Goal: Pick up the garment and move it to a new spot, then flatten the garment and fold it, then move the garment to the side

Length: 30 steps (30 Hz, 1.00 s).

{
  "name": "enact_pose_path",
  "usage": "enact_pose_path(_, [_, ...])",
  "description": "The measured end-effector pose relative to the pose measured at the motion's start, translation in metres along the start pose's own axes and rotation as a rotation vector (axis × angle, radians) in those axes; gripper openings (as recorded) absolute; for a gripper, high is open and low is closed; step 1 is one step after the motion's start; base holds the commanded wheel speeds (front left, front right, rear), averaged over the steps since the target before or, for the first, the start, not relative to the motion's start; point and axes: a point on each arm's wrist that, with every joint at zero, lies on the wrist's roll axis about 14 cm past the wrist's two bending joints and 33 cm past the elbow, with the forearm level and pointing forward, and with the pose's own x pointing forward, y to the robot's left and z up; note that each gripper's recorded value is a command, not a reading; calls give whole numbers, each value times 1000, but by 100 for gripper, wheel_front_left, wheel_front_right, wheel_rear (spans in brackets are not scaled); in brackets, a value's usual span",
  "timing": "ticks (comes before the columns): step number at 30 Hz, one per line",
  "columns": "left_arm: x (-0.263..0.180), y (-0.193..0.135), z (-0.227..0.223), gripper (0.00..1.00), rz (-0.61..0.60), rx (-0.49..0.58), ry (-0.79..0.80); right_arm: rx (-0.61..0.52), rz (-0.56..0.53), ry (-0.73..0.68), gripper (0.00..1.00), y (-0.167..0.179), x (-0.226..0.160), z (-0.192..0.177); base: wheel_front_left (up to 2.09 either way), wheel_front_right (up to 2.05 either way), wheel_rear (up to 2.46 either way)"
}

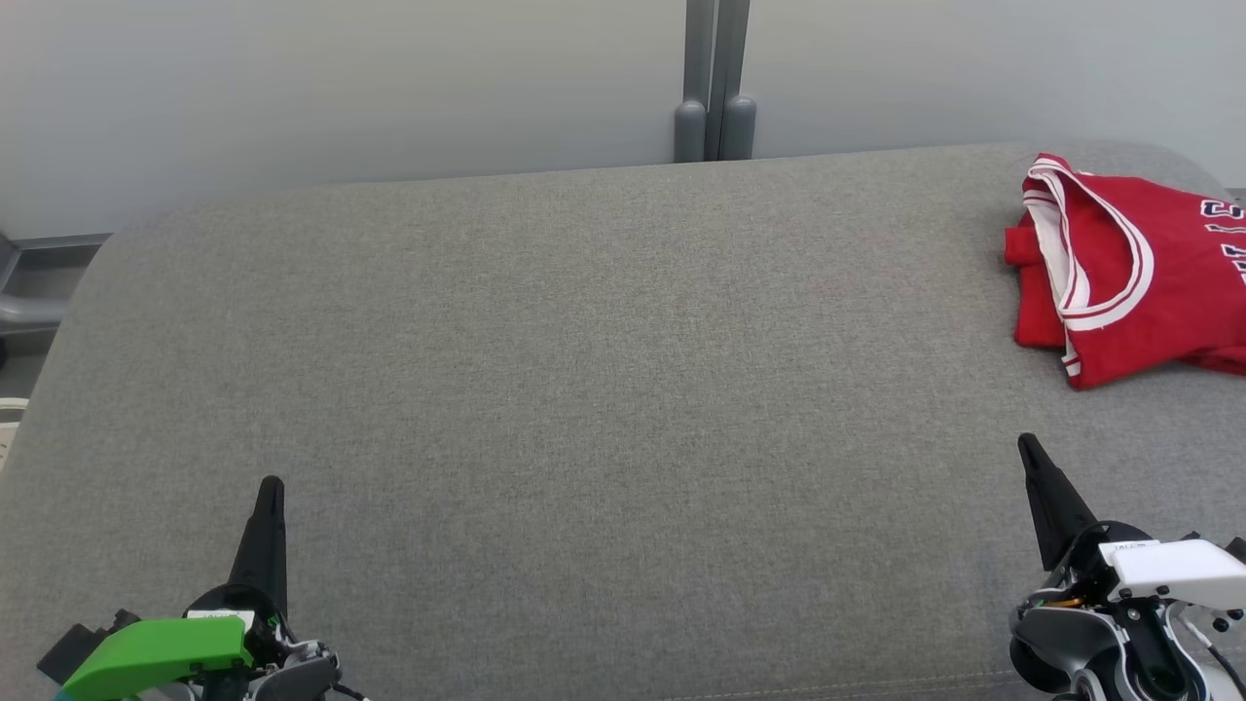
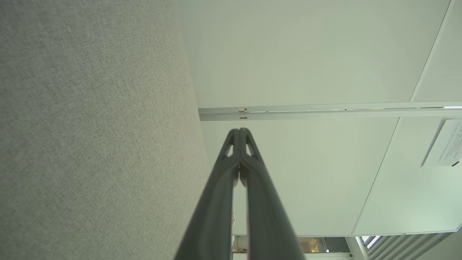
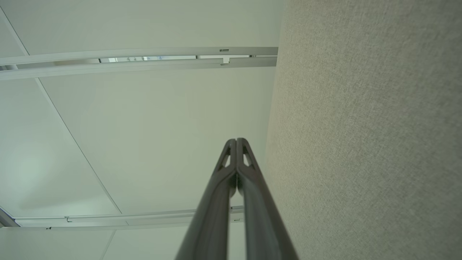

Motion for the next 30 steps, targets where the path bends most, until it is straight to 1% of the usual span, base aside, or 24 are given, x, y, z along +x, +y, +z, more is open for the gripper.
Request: enact_pose_path(30, [0,0,0,0,0,-1,1,3,0,-1,0,0,0,0,0,0,0])
